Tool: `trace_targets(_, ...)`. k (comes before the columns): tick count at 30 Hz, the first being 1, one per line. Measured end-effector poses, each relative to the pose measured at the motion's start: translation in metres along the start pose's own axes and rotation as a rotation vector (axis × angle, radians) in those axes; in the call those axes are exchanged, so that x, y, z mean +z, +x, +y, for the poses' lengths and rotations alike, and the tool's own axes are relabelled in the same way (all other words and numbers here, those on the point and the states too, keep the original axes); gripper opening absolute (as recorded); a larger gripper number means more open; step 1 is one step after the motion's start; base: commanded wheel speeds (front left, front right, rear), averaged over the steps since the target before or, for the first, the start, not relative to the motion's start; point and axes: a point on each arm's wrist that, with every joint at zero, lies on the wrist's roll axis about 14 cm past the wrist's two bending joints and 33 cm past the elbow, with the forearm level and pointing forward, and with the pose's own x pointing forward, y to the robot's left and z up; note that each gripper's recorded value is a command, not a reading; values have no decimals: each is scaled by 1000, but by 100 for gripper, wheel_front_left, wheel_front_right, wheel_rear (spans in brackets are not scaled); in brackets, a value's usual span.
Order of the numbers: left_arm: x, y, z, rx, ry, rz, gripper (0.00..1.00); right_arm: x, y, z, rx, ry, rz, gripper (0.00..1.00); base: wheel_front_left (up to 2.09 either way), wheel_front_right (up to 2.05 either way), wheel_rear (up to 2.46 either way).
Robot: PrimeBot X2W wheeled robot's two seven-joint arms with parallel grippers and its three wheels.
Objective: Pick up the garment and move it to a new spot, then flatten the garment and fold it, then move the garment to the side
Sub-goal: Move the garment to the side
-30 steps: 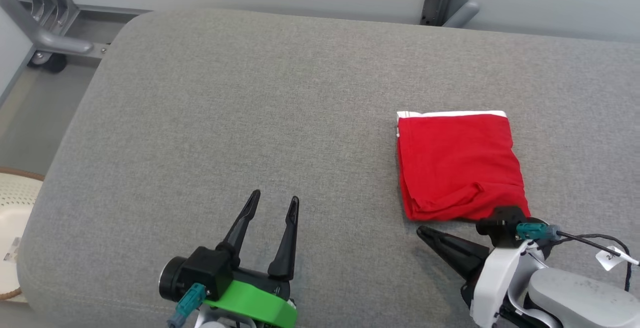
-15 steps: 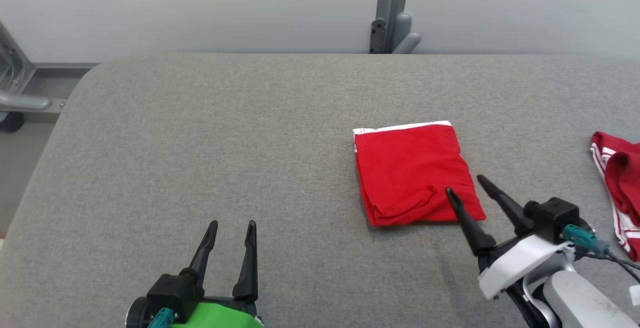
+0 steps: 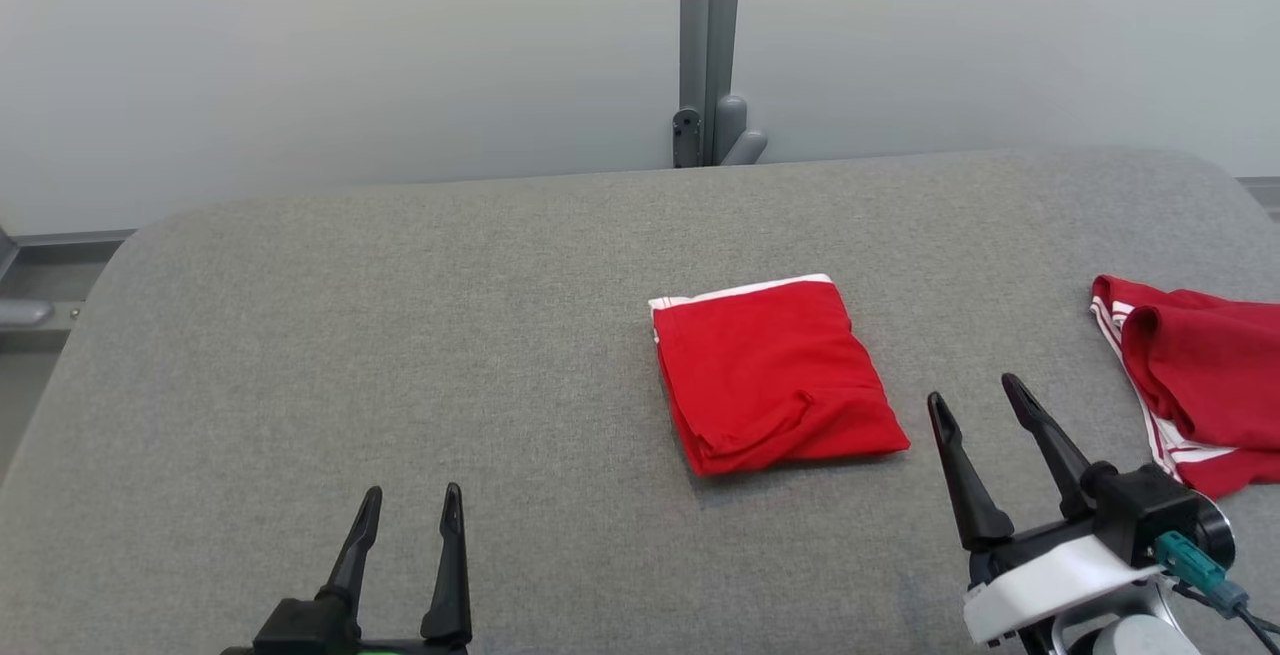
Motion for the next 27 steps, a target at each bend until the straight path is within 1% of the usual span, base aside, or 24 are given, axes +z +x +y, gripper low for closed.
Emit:
trace_targets(3,9,-3,1,2,32,-27,100,2,-8,-3,-13,-23,-1,100,0,0,0)
trace_targets(9,11,-14,4,15,57,-36,100,-10,-22,-7,-48,-5,34,100,0,0,0)
trace_targets(27,8,-21,7,19,63,-24,100,-18,-23,-6,-59,31,54,100,0,0,0)
